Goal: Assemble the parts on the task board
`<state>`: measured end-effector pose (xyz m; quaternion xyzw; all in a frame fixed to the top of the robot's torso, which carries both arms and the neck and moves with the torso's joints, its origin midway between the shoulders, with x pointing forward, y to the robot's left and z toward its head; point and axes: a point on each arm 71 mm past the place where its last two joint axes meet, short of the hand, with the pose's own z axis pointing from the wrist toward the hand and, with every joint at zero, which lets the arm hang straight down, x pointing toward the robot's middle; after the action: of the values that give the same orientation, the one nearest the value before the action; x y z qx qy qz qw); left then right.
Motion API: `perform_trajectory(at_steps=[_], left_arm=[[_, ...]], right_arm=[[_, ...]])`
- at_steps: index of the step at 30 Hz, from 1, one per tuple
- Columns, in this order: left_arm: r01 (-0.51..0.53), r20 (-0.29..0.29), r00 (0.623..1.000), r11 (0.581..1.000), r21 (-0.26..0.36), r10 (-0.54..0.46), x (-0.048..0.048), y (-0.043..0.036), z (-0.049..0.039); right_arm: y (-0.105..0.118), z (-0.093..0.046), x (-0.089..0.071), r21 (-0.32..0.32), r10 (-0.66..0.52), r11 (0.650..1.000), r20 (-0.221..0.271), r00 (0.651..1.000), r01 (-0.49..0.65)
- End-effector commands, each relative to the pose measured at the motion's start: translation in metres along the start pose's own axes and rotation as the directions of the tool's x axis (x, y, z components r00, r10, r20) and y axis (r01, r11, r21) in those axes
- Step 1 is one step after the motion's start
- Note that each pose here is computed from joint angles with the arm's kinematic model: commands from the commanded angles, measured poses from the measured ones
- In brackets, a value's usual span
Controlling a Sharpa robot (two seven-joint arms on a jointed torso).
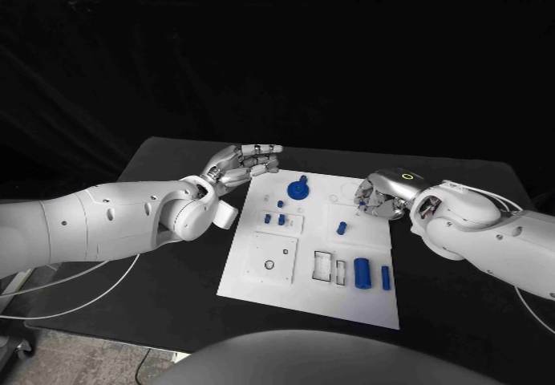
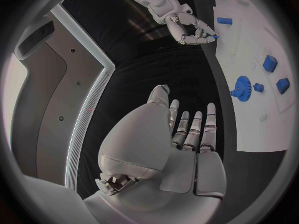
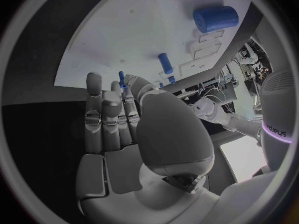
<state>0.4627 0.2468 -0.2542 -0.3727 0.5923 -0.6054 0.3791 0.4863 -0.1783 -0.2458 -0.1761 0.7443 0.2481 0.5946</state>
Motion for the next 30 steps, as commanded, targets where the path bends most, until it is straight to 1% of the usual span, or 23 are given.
perform_trajectory(at_steps=[1, 4, 7, 15, 17, 21, 30], left_arm=[[0.011, -0.013, 1.0, 1.0, 0.005, -0.011, 0.0019, -0.0001, 0.0003], [0.01, -0.012, 1.0, 1.0, 0.005, -0.01, 0.0017, 0.0, 0.0003], [0.008, -0.01, 1.0, 1.0, 0.008, -0.008, 0.0019, 0.0001, 0.0006], [0.003, -0.004, 1.0, 1.0, 0.018, -0.003, 0.0038, 0.0004, 0.0005], [0.003, -0.002, 1.0, 1.0, 0.024, -0.003, 0.0044, 0.0001, 0.0002], [-0.001, 0.003, 1.0, 0.999, 0.033, 0.0, 0.005, -0.0007, -0.0007], [-0.021, 0.034, 0.999, 0.999, 0.048, 0.019, 0.0033, -0.0023, -0.003]], right_arm=[[0.006, -0.004, -0.011, -0.013, 0.006, 1.0, 0.034, 0.999, -0.006], [0.014, -0.008, -0.018, -0.031, 0.015, 0.999, 0.041, 0.999, -0.014], [0.027, -0.012, -0.022, -0.063, 0.03, 0.998, 0.038, 0.999, -0.027], [0.071, -0.016, -0.022, -0.172, 0.068, 0.983, 0.001, 0.998, -0.067], [0.085, -0.014, -0.021, -0.206, 0.075, 0.976, -0.007, 0.997, -0.075], [0.099, -0.011, -0.017, -0.236, 0.08, 0.968, -0.022, 0.997, -0.083], [0.115, 0.001, 0.001, -0.253, 0.077, 0.963, -0.074, 0.994, -0.094]])
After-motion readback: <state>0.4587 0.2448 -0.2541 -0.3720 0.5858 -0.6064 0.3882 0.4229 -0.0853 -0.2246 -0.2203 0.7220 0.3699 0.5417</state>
